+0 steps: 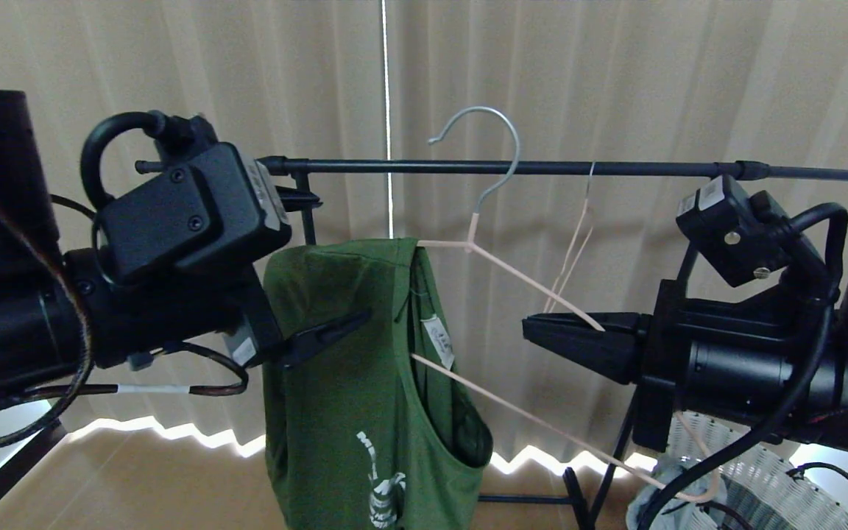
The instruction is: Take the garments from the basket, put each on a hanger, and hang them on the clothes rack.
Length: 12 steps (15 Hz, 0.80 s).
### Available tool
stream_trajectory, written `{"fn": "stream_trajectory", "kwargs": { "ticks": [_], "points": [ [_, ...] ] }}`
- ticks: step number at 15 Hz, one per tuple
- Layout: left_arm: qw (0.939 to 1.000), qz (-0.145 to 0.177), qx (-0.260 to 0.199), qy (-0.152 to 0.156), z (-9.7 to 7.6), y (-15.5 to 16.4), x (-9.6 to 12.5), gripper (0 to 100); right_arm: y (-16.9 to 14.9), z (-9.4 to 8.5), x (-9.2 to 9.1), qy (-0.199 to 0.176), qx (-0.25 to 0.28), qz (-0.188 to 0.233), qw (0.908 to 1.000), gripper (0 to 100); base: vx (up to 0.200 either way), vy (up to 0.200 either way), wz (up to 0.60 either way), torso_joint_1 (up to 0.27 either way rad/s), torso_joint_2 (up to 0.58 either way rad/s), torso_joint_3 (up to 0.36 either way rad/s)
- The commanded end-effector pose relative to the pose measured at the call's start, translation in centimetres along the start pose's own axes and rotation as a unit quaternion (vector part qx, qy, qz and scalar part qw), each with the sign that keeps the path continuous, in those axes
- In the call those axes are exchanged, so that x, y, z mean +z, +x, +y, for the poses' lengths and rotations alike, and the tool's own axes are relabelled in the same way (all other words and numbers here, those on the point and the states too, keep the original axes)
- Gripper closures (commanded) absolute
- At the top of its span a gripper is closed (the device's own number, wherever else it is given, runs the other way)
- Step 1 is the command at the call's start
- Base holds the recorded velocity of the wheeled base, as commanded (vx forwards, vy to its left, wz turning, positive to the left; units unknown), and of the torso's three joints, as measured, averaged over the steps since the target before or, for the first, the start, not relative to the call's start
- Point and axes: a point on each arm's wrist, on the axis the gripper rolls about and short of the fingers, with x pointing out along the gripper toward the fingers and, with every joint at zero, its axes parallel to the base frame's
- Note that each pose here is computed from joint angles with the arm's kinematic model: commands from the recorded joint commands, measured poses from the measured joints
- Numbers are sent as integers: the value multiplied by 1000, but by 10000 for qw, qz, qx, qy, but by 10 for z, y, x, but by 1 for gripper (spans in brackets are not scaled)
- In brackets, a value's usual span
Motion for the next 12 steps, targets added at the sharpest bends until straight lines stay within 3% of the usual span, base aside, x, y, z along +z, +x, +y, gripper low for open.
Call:
{"fn": "stream_trajectory", "kwargs": {
  "ticks": [1, 5, 11, 12],
  "points": [
    [9998, 135, -156, -22, 0, 27, -5, 0, 0, 4, 0, -12, 111, 1, 9999, 100, 0, 0, 0, 0, 0, 0],
    [9998, 184, 37, -33, 11, 29, -6, 0, -6, 6, -3, -15, 287, 3, 9996, 100, 0, 0, 0, 0, 0, 0],
    [9998, 204, 26, -40, 11, 29, -8, 0, -7, 13, -4, -47, 543, 13, 9985, 100, 0, 0, 0, 0, 0, 0],
    [9998, 209, 20, -42, 11, 30, -8, 100, -7, 14, -4, -49, 566, 14, 9984, 100, 0, 0, 0, 0, 0, 0]
  ]
}}
